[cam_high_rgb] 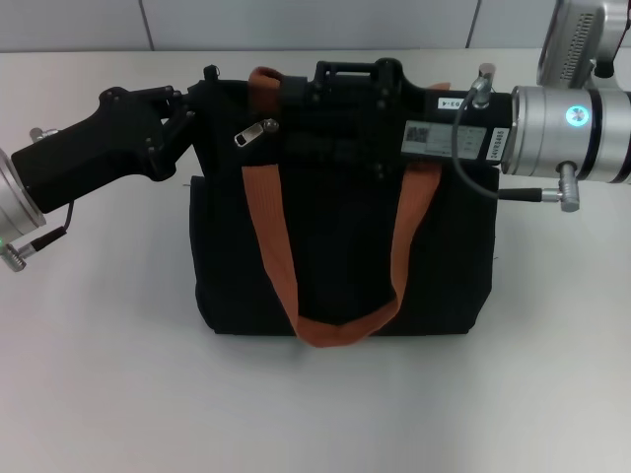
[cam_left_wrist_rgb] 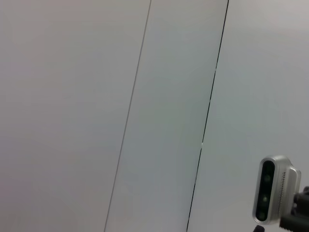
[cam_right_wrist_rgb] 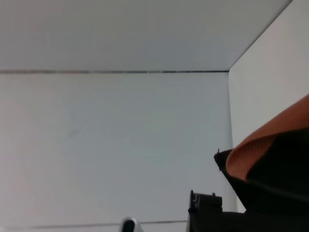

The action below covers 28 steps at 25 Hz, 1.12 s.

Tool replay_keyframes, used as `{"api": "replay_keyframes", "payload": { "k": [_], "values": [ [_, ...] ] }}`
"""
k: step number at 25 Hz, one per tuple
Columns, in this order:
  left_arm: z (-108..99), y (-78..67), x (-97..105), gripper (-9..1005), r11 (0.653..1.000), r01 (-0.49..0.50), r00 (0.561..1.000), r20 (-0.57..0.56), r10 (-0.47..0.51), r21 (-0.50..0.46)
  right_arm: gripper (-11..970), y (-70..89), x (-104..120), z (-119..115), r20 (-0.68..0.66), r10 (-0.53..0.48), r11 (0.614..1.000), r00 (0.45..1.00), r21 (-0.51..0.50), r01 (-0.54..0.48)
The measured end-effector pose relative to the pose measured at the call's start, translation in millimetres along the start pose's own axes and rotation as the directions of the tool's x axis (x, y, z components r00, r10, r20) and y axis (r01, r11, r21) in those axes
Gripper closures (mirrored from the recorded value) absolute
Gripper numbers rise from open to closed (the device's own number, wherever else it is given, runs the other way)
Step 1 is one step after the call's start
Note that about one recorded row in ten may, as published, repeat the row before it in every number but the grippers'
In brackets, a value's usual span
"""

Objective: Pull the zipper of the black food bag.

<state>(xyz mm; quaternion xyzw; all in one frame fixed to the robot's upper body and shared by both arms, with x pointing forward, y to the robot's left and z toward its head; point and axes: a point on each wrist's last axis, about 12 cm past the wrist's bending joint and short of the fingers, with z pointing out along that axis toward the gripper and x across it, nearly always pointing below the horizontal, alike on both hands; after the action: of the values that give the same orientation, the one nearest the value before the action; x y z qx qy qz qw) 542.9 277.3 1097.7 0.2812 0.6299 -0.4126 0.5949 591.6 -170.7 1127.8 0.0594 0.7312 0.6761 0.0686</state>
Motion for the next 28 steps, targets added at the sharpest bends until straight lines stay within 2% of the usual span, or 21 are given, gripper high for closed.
{"api": "replay_keyframes", "payload": {
  "k": [6, 18, 28],
  "values": [
    [0, -1.0, -2, 967, 1.000, 0.027, 0.999, 0.022, -0.027, 0.008, 355, 6.0, -1, 11, -0.037, -0.085, 0.996, 0.996, 0.013, 0.085],
    [5, -4.9, -8, 965, 0.997, 0.053, 0.997, 0.055, -0.056, 0.059, 355, 10.8, -7, 21, -0.035, -0.131, 0.991, 0.991, 0.035, 0.132],
    [6, -6.7, -12, 964, 0.993, 0.091, 0.992, 0.080, -0.098, 0.081, 353, 7.7, -7, 18, -0.021, -0.142, 0.989, 0.990, 0.038, 0.143]
  ]
}}
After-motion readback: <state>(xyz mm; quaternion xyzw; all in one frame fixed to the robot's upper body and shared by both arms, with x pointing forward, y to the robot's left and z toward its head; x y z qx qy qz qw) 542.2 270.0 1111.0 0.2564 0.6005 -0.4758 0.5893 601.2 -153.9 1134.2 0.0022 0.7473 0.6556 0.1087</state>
